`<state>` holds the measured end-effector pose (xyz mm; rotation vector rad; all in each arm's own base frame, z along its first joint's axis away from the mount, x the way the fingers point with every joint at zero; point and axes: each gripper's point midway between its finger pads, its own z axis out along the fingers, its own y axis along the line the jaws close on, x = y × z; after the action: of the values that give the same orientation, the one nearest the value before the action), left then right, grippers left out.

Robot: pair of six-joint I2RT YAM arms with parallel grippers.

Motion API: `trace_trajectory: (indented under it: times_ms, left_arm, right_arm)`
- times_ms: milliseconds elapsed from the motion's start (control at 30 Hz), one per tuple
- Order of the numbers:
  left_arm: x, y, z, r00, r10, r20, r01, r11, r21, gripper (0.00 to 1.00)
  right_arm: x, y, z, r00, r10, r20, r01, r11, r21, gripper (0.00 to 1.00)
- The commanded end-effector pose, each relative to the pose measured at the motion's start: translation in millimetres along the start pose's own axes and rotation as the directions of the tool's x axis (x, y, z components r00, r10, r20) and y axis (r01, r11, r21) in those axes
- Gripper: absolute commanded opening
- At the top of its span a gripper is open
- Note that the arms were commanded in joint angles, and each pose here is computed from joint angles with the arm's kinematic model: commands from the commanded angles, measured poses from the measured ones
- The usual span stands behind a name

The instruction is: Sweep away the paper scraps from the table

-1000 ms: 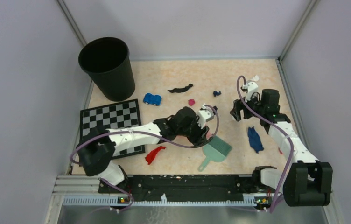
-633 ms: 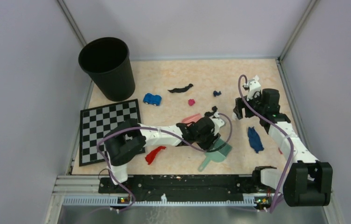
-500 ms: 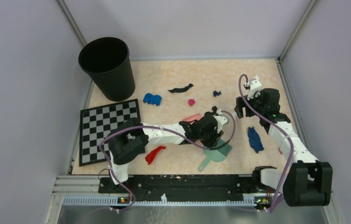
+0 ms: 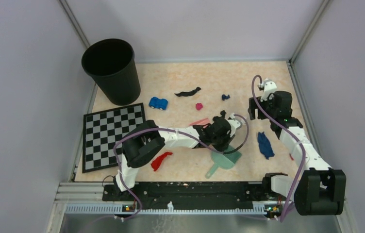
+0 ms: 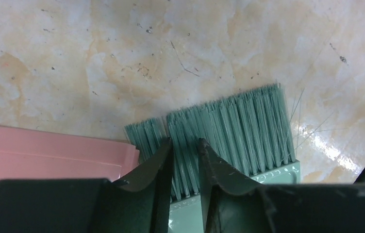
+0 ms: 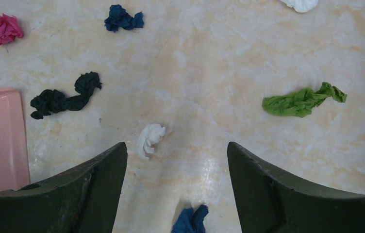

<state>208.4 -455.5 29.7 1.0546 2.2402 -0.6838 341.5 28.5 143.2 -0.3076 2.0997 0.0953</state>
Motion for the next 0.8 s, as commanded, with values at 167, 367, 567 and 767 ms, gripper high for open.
trace_trajectory:
  times_ms: [167,367,567,767]
  left_arm:
    - [-12.7,-5.8,-2.8,0.999,-0.034,0.025,0.034,0.999,0.02,0.08]
    - [-41.6,-9.6,-23.6,0.989,-0.098,0.11,0.096,0.995,0.02,0.0]
    - [-78.5,3.8,-56.3,0.924,-0.303,0.235,0.294,0.953,0.075,0.0]
    - [-99.1,30.6,-87.1,0.812,-0.499,0.303,0.474,0.867,0.158,0.0]
  right_arm:
    - [-37.6,-13.3,-10.3,0.993,0.004,0.114,-0.011,0.998,0.061,0.74]
    - [-40.1,-5.3,-14.5,0.991,-0.007,0.131,0.004,1.0,0.021,0.73]
    - [-43.4,7.9,-18.0,0.991,0.024,0.135,-0.017,0.999,-0.049,0.74]
    - [-48.4,17.9,-22.7,0.988,0.044,0.146,-0.03,0.994,-0.102,0.74]
